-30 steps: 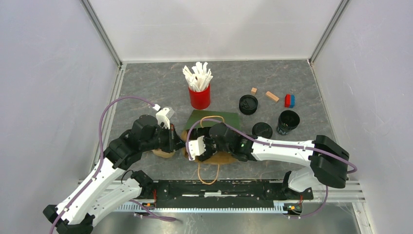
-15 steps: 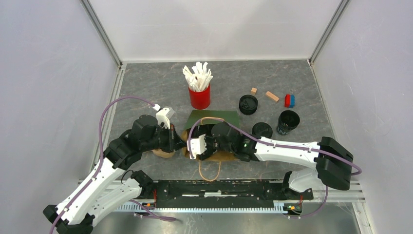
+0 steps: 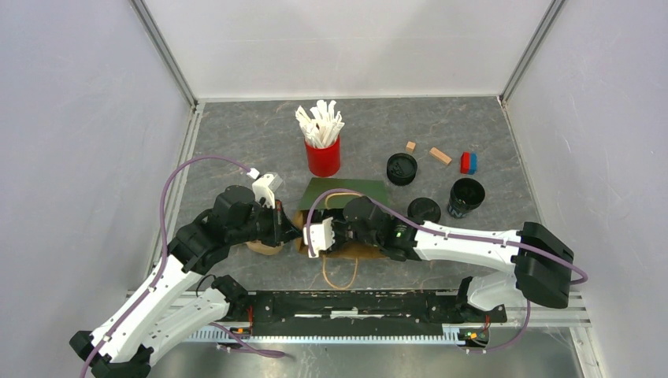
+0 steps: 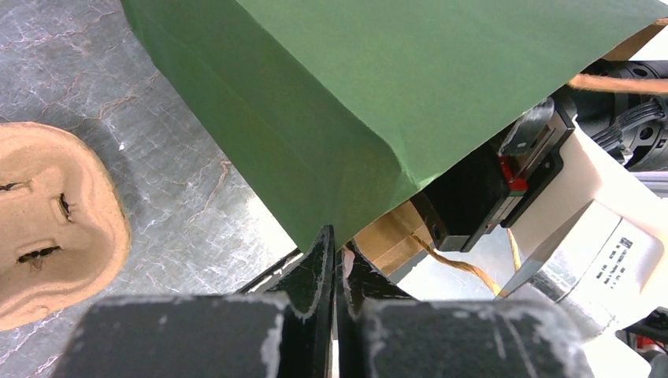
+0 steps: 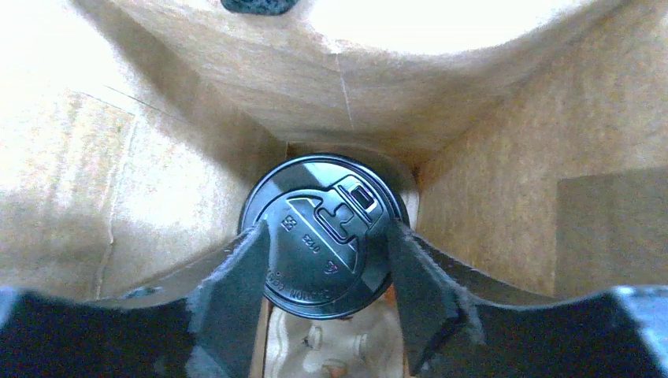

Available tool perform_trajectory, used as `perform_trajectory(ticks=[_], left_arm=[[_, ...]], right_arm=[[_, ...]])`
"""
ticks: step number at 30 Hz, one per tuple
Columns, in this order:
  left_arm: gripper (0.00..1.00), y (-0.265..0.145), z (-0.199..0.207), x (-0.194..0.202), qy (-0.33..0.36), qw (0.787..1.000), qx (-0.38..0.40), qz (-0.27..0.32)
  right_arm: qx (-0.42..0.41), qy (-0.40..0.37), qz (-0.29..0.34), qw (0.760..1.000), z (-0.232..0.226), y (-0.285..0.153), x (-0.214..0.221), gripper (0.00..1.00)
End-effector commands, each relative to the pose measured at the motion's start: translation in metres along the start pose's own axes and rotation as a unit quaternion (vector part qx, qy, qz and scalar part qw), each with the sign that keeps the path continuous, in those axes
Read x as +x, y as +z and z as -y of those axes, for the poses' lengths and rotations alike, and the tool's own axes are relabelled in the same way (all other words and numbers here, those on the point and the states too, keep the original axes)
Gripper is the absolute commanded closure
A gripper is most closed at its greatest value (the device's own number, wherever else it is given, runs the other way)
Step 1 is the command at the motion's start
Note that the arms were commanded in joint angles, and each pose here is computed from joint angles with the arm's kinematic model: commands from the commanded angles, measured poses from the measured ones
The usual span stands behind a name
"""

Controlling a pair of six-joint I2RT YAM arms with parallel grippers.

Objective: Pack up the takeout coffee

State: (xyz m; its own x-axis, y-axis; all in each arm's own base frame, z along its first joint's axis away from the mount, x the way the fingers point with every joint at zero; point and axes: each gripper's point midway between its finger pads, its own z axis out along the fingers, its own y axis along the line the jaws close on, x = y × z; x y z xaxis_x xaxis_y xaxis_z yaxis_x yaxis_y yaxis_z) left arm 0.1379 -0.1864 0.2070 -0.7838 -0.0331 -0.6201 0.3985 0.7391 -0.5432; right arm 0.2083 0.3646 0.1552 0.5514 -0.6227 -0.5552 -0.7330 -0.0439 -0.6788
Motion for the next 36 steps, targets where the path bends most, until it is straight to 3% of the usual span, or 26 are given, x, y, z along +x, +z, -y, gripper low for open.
perform_trajectory(ticks=[1,5,9,16,22,36], left_arm=[[0.98,-0.002,0.012,-0.010,-0.012,1.000,0.023,0.016],[0.98,-0.002,0.012,-0.011,-0.011,1.000,0.024,0.017],[0.98,-0.002,0.013,-0.011,-0.011,1.000,0.024,0.016],[0.98,-0.002,0.013,-0.010,-0.012,0.999,0.026,0.016],[0.98,-0.002,0.014,-0.010,-0.011,0.999,0.028,0.014],[0.98,-0.001,0.017,-0.010,-0.010,0.999,0.034,0.010]], right_arm=[[0.007,0.010,0.031,0.999,0.007,-0.008,-0.016,0.41],[0.004,0.012,0.028,1.000,0.005,-0.006,-0.014,0.57],[-0.007,0.013,0.039,0.999,0.000,-0.003,-0.018,0.61],[-0.012,0.013,0.034,0.999,-0.005,0.006,-0.013,0.76],[0.003,0.014,0.018,1.000,-0.003,0.015,-0.004,0.81],[0.012,0.023,0.005,1.000,-0.002,0.027,0.011,0.82]])
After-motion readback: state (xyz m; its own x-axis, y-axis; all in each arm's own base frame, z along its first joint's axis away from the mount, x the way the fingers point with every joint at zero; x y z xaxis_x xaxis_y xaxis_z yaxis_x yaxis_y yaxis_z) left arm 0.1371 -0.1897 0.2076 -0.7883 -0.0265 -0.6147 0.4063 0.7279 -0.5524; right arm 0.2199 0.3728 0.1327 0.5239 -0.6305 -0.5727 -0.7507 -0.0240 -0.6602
